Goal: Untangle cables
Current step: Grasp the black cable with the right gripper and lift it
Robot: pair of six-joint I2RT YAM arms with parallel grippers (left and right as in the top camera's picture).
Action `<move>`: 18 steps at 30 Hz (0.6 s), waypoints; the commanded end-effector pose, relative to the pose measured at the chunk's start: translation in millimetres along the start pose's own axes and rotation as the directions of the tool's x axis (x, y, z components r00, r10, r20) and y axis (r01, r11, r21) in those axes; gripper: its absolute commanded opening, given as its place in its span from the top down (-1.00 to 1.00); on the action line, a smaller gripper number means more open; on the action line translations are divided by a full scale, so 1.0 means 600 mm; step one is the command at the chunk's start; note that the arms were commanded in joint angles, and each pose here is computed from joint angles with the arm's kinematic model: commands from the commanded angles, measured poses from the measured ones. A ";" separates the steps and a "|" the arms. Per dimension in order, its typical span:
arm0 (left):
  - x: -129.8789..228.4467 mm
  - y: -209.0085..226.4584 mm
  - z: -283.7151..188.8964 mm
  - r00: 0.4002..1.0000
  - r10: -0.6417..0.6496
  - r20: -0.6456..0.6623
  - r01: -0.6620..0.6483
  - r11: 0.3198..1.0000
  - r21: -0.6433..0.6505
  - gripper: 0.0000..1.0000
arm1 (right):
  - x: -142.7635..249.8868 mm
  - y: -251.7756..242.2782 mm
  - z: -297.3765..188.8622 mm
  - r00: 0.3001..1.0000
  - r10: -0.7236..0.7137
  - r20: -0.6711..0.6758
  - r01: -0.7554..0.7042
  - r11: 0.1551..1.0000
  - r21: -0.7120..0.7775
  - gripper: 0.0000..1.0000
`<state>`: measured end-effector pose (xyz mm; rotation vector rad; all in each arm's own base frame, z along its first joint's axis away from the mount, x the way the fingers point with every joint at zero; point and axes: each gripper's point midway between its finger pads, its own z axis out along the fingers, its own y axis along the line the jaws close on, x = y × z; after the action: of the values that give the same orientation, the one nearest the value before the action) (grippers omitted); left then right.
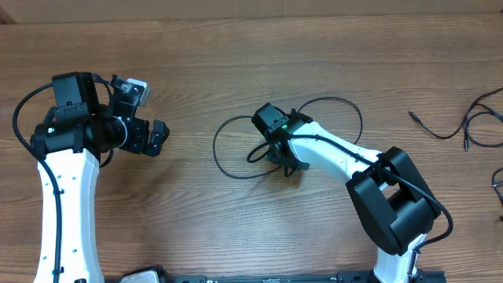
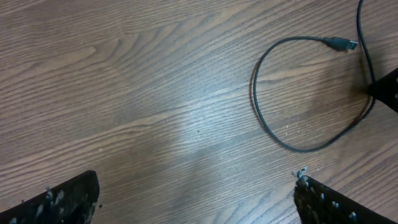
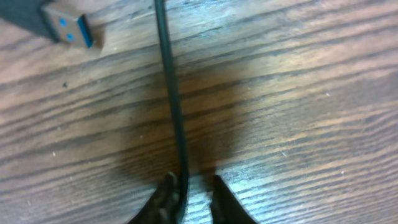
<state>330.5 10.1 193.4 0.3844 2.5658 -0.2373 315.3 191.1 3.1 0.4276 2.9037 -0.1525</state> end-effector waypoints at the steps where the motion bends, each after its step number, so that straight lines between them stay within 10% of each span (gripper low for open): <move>1: -0.003 -0.001 0.001 1.000 0.010 0.008 -0.010 1.000 0.011 -0.99 | 0.005 -0.002 0.012 1.000 -0.002 0.001 0.002 1.000 0.020 0.79; 18: -0.003 -0.001 0.000 1.000 0.009 0.008 -0.009 1.000 0.011 -1.00 | -0.088 -0.049 -0.061 0.998 -0.013 0.064 0.006 0.995 0.104 0.92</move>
<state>330.4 10.1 193.4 0.3843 2.5662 -0.2375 322.6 161.3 24.7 0.4354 2.9315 -0.2936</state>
